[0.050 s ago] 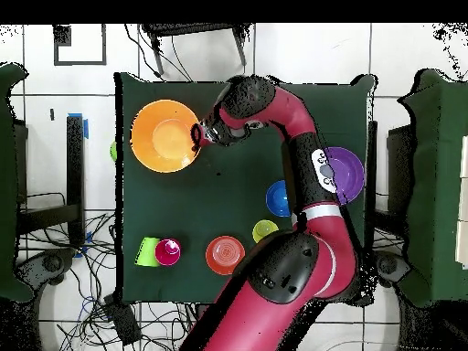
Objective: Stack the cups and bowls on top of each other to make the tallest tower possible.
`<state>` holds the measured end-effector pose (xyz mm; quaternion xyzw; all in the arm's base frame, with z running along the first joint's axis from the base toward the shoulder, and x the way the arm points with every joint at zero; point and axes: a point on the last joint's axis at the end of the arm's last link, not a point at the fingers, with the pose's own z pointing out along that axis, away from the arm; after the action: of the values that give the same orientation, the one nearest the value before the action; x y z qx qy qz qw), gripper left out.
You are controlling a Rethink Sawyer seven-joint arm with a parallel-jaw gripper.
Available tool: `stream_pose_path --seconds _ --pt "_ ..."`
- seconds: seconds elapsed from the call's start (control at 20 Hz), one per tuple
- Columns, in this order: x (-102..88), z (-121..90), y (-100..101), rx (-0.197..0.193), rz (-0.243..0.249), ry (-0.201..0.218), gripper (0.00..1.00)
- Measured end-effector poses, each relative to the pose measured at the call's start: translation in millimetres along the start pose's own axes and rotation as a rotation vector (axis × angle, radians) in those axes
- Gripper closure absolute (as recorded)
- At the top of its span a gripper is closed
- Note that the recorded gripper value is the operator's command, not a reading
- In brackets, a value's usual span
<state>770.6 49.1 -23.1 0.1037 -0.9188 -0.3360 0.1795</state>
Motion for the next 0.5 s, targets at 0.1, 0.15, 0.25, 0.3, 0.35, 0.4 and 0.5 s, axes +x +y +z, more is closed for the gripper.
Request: stream_pose_path --seconds 0.1,0.15,0.25,0.3,0.35,0.4,0.5 --pt "0.9 0.9 6.7 -0.068 0.003 0.013 1.0" --pt "1.3 1.0 9.0 -0.09 0.003 0.017 1.0" --pt "1.8 1.0 12.8 -0.126 0.003 0.022 1.0" --pt "2.2 0.8 15.7 -0.153 0.002 0.026 1.0" --pt "2.9 0.7 20.3 -0.195 0.0 0.028 1.0" --pt "3.6 0.5 24.8 -0.236 -0.003 0.031 1.0" --pt "7.4 2.4 35.1 -0.341 -0.006 0.039 1.0"
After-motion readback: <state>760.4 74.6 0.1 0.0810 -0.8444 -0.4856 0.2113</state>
